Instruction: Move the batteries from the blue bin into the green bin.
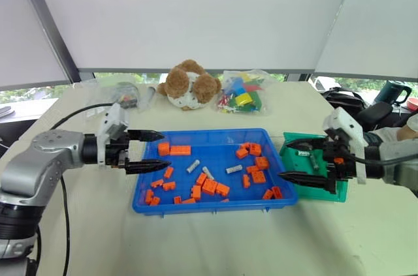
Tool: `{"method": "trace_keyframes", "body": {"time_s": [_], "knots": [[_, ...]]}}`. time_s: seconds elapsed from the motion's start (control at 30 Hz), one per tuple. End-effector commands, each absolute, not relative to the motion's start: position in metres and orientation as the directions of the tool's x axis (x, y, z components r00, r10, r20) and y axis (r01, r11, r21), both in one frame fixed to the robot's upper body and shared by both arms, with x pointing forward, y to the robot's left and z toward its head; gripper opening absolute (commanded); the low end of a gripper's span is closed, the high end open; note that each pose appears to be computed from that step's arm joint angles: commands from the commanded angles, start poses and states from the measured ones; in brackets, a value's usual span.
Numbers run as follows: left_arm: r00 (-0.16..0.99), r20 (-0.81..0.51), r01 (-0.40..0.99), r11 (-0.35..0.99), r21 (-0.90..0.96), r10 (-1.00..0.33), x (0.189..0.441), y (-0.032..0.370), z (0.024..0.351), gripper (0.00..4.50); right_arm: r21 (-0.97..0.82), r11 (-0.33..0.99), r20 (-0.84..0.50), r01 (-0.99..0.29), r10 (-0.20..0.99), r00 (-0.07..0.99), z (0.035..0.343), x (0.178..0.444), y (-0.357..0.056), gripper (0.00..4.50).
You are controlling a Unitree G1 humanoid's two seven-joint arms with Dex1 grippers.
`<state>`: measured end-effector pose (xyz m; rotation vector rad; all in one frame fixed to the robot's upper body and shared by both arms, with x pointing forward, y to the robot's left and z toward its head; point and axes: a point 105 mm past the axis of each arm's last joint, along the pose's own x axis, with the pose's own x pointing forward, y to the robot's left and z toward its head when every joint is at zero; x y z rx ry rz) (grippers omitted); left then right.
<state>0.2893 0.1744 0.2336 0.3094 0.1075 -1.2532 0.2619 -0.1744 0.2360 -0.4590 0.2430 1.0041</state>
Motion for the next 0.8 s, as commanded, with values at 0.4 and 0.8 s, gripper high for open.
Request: {"method": "trace_keyframes", "body": {"time_s": [0.4, 0.8], "knots": [[0.326, -0.246, 0.938, 0.279, 0.208, -0.913, 0.275, 0.176, 0.246, 4.5, -0.303, 0.414, -0.366, -0.858, 0.781, 0.506, 0.242, 0.28, -0.159, 4.45], [0.346, -0.222, 0.93, 0.303, 0.207, -0.912, 0.285, 0.182, 0.252, 4.5, -0.175, 0.466, -0.367, -0.867, 0.787, 0.497, 0.218, 0.32, -0.085, 4.45]]}}
